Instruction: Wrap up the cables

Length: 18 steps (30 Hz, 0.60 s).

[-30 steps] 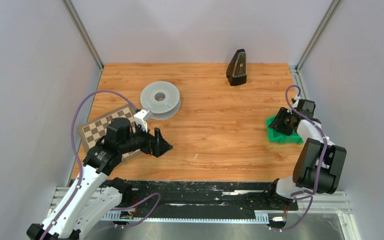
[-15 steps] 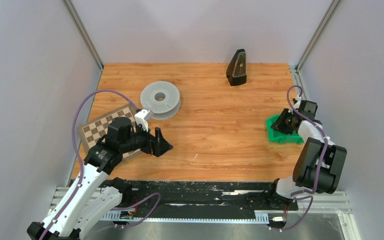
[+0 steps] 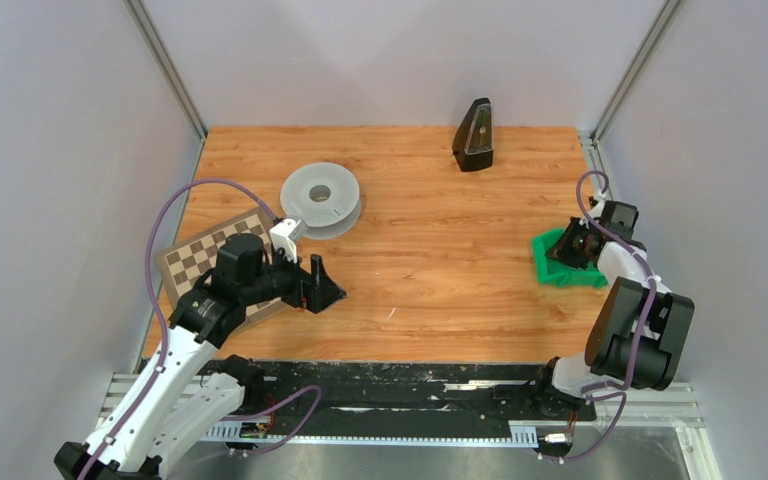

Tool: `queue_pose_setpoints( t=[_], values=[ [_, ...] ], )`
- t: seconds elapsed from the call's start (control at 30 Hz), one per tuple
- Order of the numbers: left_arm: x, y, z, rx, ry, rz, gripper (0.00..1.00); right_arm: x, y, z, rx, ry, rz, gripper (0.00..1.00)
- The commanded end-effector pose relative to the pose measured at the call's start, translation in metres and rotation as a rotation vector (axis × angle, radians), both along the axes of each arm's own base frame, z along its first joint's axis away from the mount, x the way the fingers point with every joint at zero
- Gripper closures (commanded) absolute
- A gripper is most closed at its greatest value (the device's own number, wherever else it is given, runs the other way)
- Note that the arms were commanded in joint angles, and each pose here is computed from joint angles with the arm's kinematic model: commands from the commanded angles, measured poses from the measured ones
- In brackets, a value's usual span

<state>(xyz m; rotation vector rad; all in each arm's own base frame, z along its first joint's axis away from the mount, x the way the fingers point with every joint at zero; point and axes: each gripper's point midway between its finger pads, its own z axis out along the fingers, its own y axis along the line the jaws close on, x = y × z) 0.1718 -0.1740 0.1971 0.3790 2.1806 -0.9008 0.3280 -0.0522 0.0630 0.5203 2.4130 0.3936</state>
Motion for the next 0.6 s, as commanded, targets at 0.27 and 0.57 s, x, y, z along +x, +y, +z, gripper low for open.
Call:
queue_pose_setpoints(
  t=[0.27, 0.57],
  values=[
    [0.004, -0.001, 0.008, -0.013, -0.026, 0.004, 0.00, 0.011, -0.009, 0.038, -0.042, -0.113, -0.044, 0.99],
    [0.004, -0.002, 0.008, -0.016, -0.023, -0.001, 0.00, 0.008, 0.009, 0.025, 0.048, -0.075, 0.053, 0.43]
  ],
)
